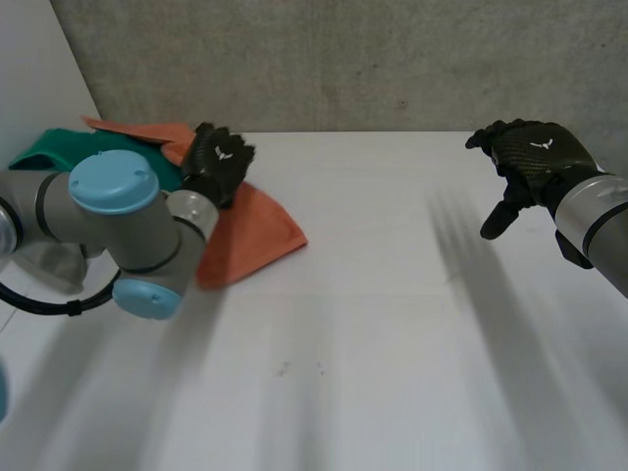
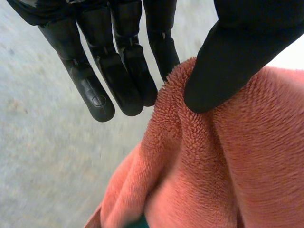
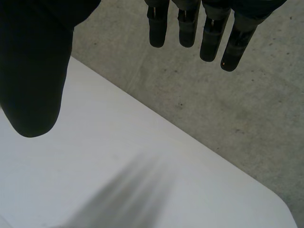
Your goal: Fold the laundry.
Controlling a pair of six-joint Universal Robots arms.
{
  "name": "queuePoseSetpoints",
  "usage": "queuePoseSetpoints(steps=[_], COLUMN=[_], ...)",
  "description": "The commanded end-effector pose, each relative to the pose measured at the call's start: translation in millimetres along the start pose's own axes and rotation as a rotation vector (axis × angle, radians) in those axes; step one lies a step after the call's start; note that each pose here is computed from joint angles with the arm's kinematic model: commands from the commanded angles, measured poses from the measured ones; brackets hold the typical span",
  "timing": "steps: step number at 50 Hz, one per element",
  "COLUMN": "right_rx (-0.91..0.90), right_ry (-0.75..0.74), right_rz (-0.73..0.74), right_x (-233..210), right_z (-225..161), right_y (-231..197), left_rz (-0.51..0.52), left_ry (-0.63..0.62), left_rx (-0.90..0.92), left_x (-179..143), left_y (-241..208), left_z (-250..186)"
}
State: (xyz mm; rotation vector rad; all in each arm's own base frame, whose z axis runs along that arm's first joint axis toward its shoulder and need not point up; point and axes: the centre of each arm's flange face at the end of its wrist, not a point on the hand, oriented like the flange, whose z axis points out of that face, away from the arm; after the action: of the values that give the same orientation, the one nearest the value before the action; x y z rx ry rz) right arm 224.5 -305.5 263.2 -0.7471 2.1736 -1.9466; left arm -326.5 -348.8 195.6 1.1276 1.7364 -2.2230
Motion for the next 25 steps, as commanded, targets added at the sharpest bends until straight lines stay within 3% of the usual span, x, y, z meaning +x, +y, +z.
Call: queuePoseSetpoints(steps=[1, 3, 6, 9, 12, 16, 25], right_rx=[0.013, 0.016, 0.023, 0.027, 0.030, 0.030, 0.001], right_ry=[0.007, 0.008, 0.011, 0.013, 0.015, 0.015, 0.006], right_rz=[-0.001, -0.002, -0.003, -0.004, -0.004, -0.004, 0.000], right_x=[2, 3, 3, 4, 5, 5, 3], right_z=[0, 0, -1, -1, 0, 0, -2], right_y=[-4, -5, -8, -9, -10, -10, -7], left_rz=[-0.372, -0.487, -0.574, -0.645, -0.660, -0.666, -0.650], left_ry=[0.071, 0.109, 0.158, 0.250, 0.319, 0.355, 0.345], left_rx=[0.096, 0.095, 0.087, 0.080, 0.059, 0.050, 0.050], left_x=[27, 34, 47, 81, 117, 139, 134], left_y=[-80, -97, -106, -114, -110, -106, -103], left_z=[-41, -54, -63, -78, -85, -84, -80])
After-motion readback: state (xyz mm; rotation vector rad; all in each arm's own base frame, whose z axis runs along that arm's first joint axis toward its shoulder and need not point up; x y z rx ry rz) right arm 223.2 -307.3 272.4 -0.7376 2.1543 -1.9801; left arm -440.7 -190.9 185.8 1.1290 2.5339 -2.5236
